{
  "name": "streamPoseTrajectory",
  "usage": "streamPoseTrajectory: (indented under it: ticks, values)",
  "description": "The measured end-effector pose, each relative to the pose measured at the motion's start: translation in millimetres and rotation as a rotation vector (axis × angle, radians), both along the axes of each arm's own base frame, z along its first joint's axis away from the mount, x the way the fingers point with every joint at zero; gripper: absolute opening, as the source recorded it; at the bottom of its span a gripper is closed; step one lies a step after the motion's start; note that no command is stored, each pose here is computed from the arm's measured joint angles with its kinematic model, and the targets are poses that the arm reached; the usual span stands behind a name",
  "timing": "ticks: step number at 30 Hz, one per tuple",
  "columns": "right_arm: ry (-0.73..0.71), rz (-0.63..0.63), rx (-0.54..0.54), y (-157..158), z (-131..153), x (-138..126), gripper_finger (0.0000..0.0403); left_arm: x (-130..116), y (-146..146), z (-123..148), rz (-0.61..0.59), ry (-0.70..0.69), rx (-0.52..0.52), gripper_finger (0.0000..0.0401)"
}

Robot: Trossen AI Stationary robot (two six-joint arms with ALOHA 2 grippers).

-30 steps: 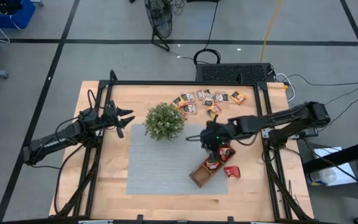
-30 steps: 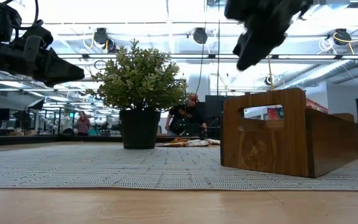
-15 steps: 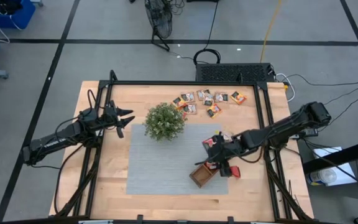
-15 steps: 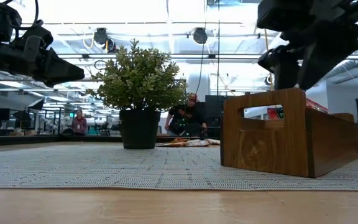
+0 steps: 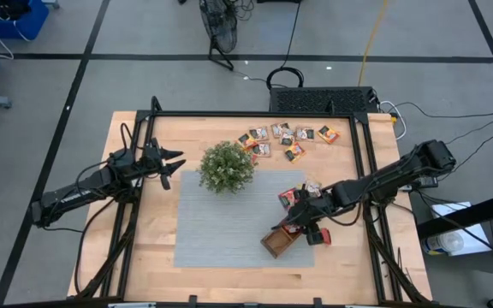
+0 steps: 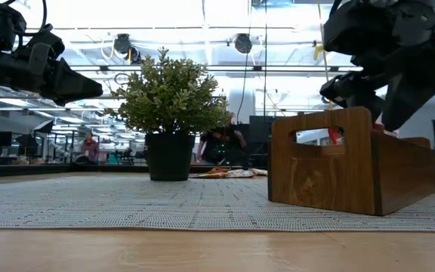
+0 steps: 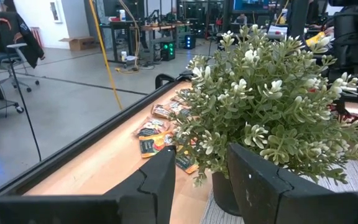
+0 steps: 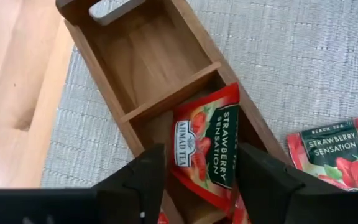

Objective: Pick & Place Tea
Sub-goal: Put the strawberry tea sachet into the brown organizer

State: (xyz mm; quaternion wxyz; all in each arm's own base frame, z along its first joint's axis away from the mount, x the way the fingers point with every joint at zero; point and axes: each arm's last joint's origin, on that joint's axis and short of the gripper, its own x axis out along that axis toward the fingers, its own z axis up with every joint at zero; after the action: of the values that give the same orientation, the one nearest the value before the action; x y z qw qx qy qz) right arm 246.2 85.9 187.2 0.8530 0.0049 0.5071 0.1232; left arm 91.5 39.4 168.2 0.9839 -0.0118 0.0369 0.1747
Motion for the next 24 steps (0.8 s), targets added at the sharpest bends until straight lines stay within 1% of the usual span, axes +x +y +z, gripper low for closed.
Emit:
streamPoseTrajectory:
  ticks: [5,8,11,15,16,20,24]
  values:
    - [-0.011,0.001,0.005,0,1,1,0.0146,0,0,0,0.000,0.000,0.000,0.0147]
    - [-0.014,0.007,0.000,0,1,1,0.0122,0,0,0,0.000,0.000,0.000,0.0147]
    - [-0.020,0.037,-0.017,0,1,1,0.0084,0,0,0,0.000,0.000,0.000,0.0147]
    - [-0.029,0.071,-0.037,0,0,1,0.0016,0,0,0,0.000,0.000,0.000,0.0147]
    - [-0.032,0.081,-0.041,0,1,1,0.0008,0,0,0,0.000,0.000,0.000,0.0147]
    - [-0.059,0.105,-0.046,2,2,2,0.0003,0,0,0,0.000,0.000,0.000,0.0148]
    - [-0.121,0.170,-0.075,11,18,1,0.0001,0,0,0,0.000,0.000,0.000,0.0148]
